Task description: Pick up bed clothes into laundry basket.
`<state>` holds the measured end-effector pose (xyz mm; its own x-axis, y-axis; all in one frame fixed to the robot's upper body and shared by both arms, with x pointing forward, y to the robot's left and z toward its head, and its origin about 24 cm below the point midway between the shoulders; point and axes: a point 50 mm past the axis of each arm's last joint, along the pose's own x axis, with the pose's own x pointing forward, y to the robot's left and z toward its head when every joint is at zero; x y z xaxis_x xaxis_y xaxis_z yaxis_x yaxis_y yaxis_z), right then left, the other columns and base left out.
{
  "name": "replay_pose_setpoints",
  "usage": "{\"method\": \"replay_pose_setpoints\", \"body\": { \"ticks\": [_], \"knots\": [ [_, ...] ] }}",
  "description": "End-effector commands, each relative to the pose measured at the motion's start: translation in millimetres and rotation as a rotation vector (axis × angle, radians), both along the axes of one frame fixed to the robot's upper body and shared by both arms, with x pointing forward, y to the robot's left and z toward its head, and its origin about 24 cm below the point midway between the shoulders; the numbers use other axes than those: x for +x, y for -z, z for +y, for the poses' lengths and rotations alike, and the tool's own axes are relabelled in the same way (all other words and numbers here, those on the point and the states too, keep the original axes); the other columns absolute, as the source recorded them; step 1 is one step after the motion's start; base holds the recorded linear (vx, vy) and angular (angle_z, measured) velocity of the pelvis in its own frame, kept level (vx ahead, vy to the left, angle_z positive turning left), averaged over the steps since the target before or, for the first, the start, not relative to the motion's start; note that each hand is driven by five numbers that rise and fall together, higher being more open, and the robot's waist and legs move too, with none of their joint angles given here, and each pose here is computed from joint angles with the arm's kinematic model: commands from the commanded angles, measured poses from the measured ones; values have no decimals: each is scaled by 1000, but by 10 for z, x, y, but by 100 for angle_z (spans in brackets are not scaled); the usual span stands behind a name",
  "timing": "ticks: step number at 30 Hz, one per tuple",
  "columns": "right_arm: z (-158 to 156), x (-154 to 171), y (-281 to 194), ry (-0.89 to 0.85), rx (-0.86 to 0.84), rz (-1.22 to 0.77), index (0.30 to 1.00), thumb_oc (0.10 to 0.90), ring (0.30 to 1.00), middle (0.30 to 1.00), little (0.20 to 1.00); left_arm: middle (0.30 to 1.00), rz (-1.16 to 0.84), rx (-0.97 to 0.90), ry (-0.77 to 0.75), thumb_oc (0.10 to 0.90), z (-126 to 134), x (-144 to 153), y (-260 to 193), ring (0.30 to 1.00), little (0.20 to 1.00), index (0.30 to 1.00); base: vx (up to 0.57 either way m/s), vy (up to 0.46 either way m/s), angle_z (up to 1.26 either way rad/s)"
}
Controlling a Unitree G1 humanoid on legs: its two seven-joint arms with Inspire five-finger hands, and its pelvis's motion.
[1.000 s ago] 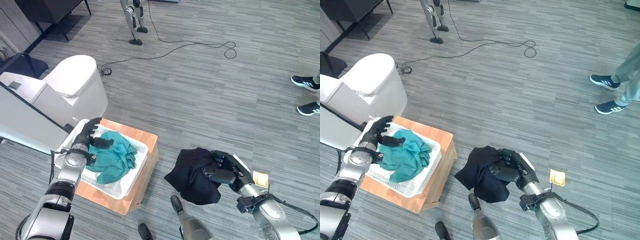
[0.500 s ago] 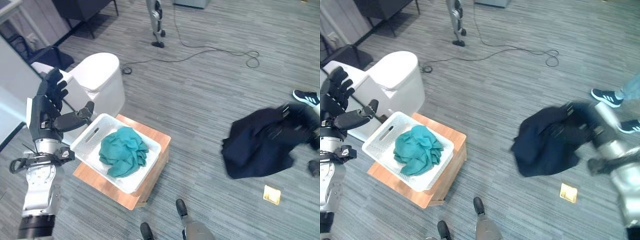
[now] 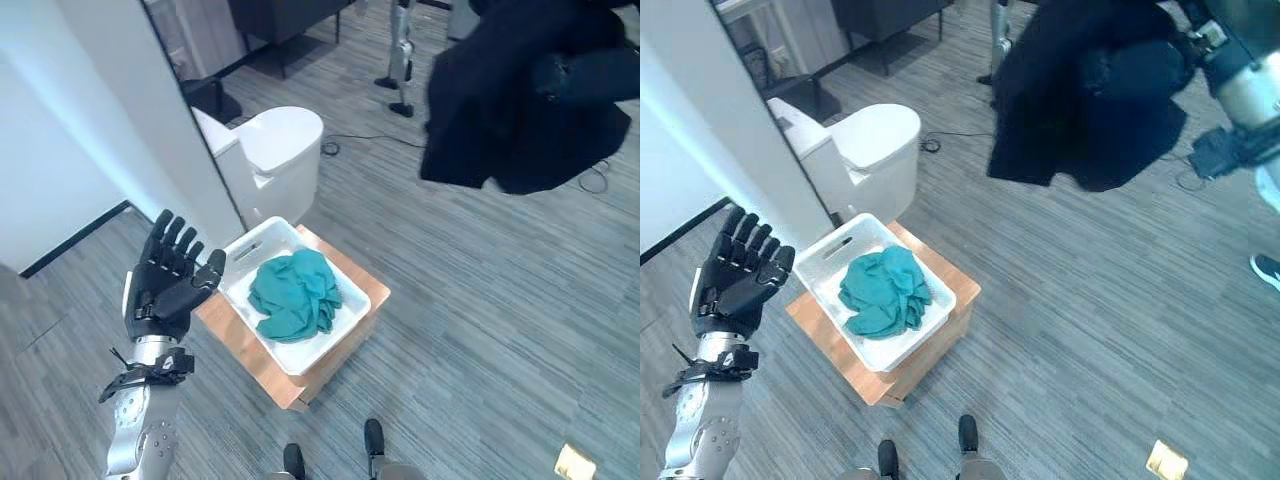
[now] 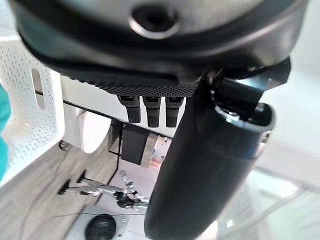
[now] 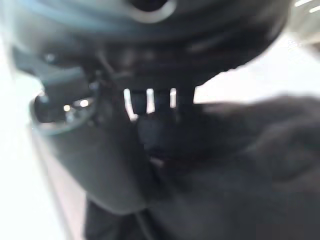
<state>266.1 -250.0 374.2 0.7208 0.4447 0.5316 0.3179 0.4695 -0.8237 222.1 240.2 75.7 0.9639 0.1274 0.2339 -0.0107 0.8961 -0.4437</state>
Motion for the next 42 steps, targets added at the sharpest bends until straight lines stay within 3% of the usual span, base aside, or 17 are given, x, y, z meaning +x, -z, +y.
{"method": "replay_pose_setpoints", "body": {
  "ticks": [1,8,13,18,21,22,23,24,26,42],
  "knots": [
    [3,-189,-480,-45,70,-214,300,400,300,300,300,900,-166,62,191,800,-148,5,-358,900,900,900,-12,-8,19],
    [156,-6,-448,-105,67,-123,300,400,300,300,300,900,-96,51,223,800,-213,-57,-208,900,900,900,-9,0,11],
    [627,24,-225,-263,-77,-26,300,400,300,300,300,900,-108,36,286,800,-371,-15,-222,900,900,900,0,0,0],
    [661,151,73,-353,90,26,300,400,300,300,300,900,-128,-27,291,800,-452,39,-242,900,900,900,-10,9,6],
    [690,305,368,-380,220,84,300,400,300,300,300,900,-168,-34,202,800,-323,88,-315,900,900,900,12,16,13],
    [690,412,549,-381,324,118,300,400,300,300,300,900,-190,-30,100,800,-167,103,-358,900,900,900,27,7,3],
    [691,411,555,-381,326,118,300,400,300,300,300,900,-189,-26,99,800,-161,102,-360,900,900,900,36,-1,-1],
    [816,470,604,-393,329,127,300,400,300,300,300,900,-202,11,-32,800,47,104,-400,900,900,900,0,0,0],
    [877,491,597,-404,327,129,300,400,300,300,300,900,-213,22,-64,800,92,104,-430,900,900,900,20,-1,9],
    [1340,665,308,-367,118,105,300,400,300,300,300,900,-269,95,-86,800,109,129,-598,900,900,900,6,-12,10]
  ]
}}
